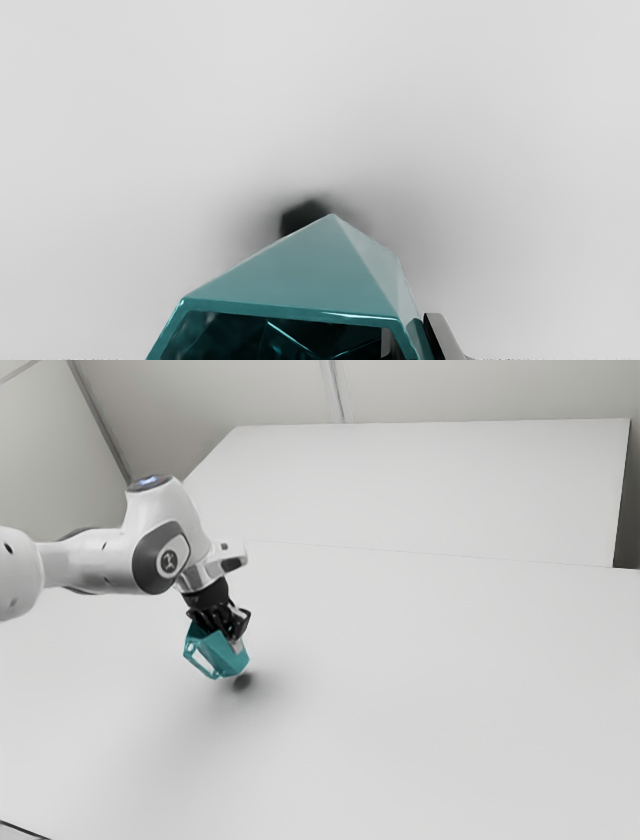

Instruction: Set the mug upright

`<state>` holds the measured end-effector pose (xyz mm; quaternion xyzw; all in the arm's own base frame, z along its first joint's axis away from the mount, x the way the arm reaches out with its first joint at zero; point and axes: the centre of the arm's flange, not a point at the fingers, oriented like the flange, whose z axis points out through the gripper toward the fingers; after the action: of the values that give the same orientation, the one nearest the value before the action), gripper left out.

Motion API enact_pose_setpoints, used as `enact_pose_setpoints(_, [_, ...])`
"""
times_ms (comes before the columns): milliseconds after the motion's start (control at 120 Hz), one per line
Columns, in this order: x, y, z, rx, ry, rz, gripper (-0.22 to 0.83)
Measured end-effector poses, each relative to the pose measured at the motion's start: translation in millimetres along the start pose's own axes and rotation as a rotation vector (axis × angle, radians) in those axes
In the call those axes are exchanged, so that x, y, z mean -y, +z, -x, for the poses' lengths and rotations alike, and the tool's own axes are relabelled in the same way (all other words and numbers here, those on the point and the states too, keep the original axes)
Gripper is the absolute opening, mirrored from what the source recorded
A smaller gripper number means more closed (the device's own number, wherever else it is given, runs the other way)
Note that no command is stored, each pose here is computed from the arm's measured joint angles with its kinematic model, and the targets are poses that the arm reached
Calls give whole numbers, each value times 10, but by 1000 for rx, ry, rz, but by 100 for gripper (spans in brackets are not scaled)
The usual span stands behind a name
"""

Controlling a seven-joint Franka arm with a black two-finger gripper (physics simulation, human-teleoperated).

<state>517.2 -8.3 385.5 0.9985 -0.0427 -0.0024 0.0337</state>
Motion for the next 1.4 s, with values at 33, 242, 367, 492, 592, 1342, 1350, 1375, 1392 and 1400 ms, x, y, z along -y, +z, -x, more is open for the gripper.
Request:
enact_pose_setpoints(33, [-2, 18, 18, 2, -8, -3, -16])
enact_pose_setpoints(242, [11, 127, 104, 20, -44, -49, -17])
enact_pose_setpoints(367, [-36, 182, 140, 28, -55, -78, -17])
enact_pose_setpoints(492, [-107, 212, 152, 31, -69, -95, -17])
enact_pose_setpoints(592, [-145, 277, 188, 38, -86, -102, -17])
enact_pose_setpoints(1342, [-111, 584, 216, 43, -203, -114, 12])
enact_pose_setpoints(1350, [-111, 578, 216, 41, -204, -114, 12])
enact_pose_setpoints(1375, [-112, 558, 215, 36, -206, -114, 15])
enact_pose_setpoints(1392, [-112, 539, 214, 32, -207, -114, 16])
enact_pose_setpoints(1400, [-113, 531, 213, 30, -208, -114, 17])
